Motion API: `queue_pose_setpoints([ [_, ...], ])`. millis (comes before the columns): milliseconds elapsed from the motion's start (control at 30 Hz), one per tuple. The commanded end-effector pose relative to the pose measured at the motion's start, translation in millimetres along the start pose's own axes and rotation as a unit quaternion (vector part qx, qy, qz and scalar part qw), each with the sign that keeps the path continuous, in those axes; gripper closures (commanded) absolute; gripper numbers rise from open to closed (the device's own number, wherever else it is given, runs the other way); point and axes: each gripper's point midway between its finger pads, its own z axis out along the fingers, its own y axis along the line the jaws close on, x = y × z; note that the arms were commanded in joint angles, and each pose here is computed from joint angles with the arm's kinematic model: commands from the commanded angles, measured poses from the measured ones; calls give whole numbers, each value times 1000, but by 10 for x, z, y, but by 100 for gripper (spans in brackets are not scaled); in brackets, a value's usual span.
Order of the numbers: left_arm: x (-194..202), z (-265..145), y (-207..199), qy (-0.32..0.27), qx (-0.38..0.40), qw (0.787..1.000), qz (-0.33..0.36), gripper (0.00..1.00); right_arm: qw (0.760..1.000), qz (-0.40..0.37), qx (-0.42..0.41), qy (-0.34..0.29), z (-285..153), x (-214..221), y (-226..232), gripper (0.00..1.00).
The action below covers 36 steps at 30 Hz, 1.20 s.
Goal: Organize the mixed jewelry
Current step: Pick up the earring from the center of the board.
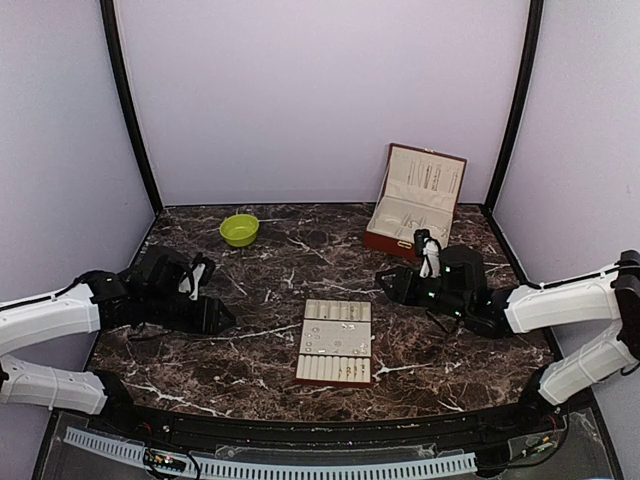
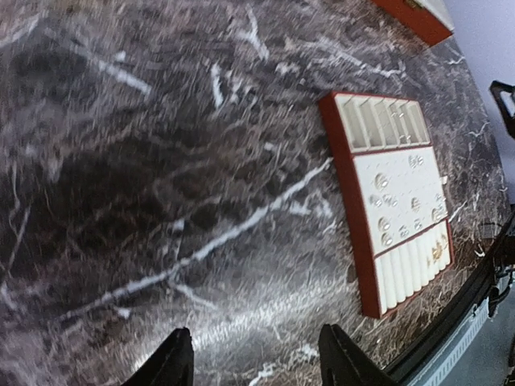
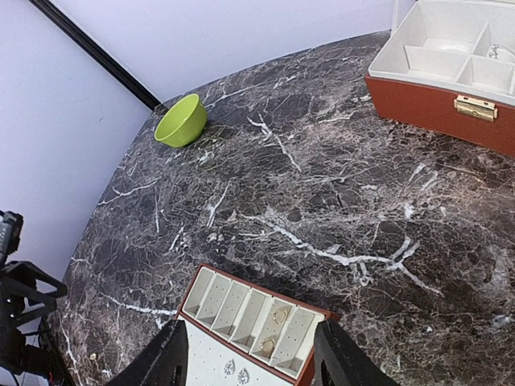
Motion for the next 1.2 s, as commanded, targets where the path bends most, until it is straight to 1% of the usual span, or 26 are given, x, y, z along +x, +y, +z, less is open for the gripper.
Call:
queue_pose_setpoints([
  [0, 579, -15, 262, 107, -67, 989, -77, 48, 999, -6, -16, -27, -61, -112, 40, 45],
  [133, 819, 10, 310, 174, -82, 979, -72, 58, 999, -7, -14, -29, -78, -101, 19, 46],
  [233, 891, 33, 313, 199, -84, 974, -65, 64, 999, -7, -13, -30, -89, -92, 5, 45],
  [400, 1012, 126, 301, 234, -77, 967, -60, 68, 999, -6, -11, -33, -95, -89, -16, 45],
  [633, 1096, 162, 291, 254, -76, 963, -54, 71, 999, -7, -5, -30, -103, -58, -62, 46],
  [867, 1099, 195, 310, 258, -81, 962, -45, 78, 1000, -8, -4, -28, -91, -43, -79, 45],
  [1167, 1095, 213, 321, 260, -84, 961, -37, 82, 1000, -9, -1, -27, -91, -40, -96, 46],
])
